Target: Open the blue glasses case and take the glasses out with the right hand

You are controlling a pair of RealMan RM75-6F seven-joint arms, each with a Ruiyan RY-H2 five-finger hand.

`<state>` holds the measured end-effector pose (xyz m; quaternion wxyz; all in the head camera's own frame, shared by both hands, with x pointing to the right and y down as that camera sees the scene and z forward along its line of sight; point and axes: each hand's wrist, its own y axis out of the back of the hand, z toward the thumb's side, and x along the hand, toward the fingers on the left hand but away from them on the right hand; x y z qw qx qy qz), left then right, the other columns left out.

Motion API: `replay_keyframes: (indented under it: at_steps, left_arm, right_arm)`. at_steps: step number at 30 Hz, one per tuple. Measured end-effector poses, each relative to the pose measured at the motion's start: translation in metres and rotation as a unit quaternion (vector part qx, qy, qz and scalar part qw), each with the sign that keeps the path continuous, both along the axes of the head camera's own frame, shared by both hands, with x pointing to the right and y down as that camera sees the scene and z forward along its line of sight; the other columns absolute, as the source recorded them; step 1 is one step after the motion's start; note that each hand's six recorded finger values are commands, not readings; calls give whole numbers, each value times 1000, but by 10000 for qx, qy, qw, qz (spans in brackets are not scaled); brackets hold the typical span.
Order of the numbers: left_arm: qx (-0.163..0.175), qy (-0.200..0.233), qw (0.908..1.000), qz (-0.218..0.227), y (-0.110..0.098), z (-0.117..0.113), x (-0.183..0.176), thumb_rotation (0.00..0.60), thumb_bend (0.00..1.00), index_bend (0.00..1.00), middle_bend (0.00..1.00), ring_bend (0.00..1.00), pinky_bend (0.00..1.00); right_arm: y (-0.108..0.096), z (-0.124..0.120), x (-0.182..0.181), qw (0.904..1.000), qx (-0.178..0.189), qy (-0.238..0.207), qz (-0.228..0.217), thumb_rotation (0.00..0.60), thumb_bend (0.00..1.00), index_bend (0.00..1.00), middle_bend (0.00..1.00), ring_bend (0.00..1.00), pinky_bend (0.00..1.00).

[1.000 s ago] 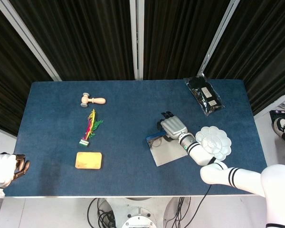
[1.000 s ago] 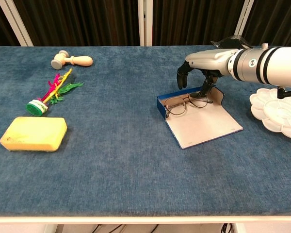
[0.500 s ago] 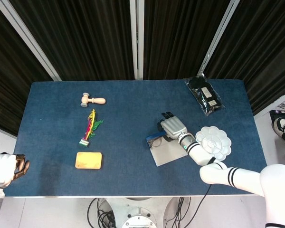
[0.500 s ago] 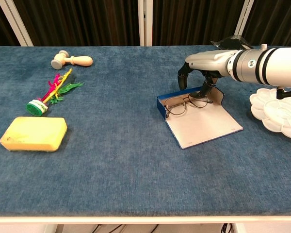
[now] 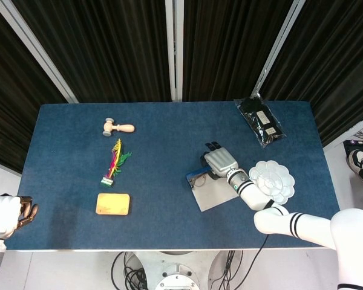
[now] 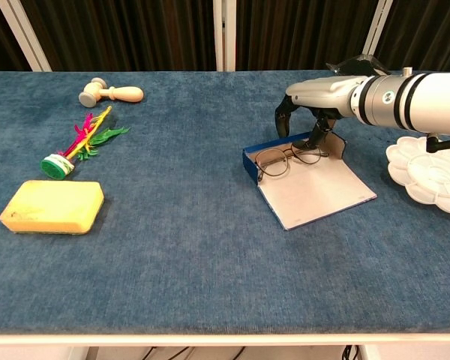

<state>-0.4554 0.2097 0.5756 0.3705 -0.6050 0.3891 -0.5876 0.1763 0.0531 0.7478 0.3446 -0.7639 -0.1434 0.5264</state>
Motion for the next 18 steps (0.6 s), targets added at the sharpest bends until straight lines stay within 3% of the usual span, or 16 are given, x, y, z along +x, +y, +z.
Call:
replay_keyframes:
  at_steps: [10,18]
  left_arm:
    - [-4,-3,10000,-2,0,0,0,600,387,847,993,849,661]
    - [-6,7,10000,-4,0,0,0,600,387,846,993,849,660]
  right_arm:
    - [-15,-6,-9,9972,668,-132,293,600,412,655,348,0,0]
    - [-24,1,-24,9867,1402,-139,808,600,437,675,346,0,0]
